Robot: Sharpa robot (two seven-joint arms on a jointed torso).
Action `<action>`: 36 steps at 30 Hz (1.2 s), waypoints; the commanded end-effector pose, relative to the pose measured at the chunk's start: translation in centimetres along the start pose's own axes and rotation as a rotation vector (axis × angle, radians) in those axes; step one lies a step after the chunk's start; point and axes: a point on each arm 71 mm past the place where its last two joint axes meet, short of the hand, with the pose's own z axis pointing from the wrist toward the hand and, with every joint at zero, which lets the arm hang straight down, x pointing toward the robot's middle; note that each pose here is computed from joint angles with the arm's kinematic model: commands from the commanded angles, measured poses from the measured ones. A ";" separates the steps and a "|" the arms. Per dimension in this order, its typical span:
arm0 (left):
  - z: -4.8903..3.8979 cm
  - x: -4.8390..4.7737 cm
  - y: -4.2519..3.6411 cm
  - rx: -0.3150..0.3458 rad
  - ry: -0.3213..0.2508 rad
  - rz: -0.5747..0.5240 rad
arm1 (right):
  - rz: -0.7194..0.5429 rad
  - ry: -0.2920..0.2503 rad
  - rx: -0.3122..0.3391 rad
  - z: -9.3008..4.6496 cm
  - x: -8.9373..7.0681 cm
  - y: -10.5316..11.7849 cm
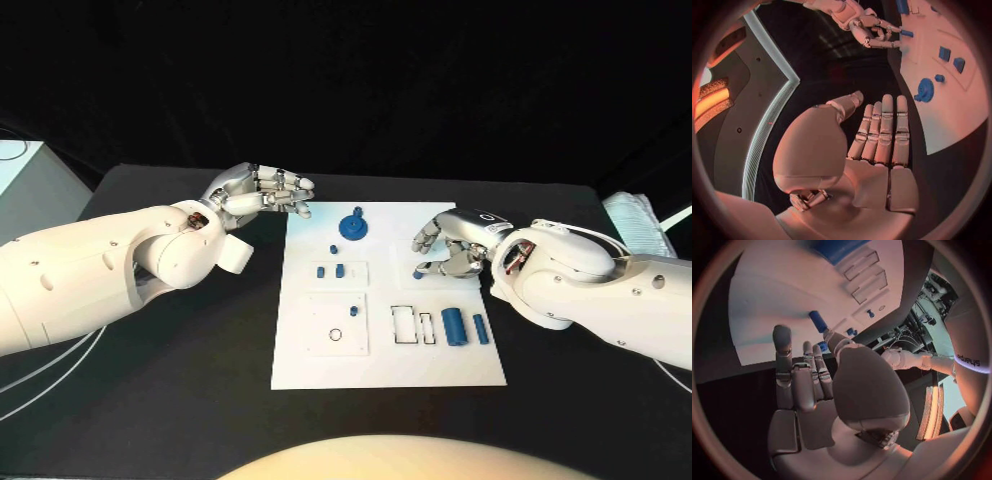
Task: Assemble the parts on the task board
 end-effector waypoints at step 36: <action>0.00 -0.19 0.10 -0.006 0.008 -0.001 | -0.005 0.051 -0.016 -0.3 1.3 0.6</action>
